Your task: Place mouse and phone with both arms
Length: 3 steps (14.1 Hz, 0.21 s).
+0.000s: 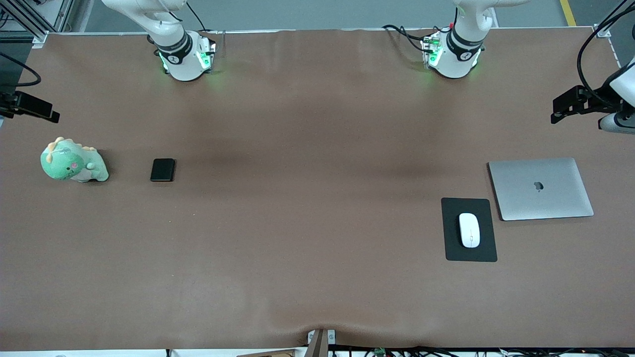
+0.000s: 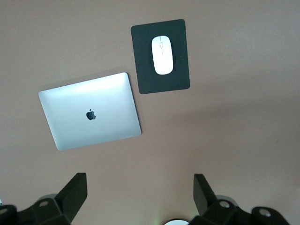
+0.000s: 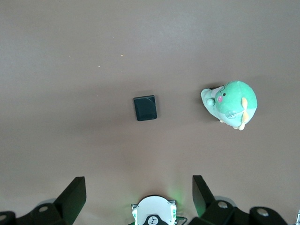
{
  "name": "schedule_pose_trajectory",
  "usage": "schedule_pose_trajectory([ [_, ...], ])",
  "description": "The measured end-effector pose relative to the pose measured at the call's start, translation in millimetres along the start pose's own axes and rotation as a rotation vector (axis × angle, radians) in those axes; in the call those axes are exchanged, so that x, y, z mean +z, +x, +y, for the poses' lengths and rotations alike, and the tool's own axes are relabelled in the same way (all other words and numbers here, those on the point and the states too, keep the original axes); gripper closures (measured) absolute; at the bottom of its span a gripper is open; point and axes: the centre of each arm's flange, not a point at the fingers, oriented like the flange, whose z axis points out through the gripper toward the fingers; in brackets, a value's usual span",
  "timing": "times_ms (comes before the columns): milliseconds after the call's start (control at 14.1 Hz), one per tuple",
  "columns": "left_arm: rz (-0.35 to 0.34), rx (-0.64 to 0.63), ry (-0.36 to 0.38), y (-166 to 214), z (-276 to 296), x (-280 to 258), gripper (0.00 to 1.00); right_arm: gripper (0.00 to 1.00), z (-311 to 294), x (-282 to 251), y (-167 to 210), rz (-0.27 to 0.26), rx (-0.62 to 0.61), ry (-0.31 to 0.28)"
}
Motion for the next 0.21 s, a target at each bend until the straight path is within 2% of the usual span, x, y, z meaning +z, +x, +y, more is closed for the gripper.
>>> schedule_pose_trajectory([
  [213,0.0,0.0,0.0,0.2,0.0,0.2,0.0,0.0,-0.6,-1.2,-3.4,0.003,-0.002,0.001],
])
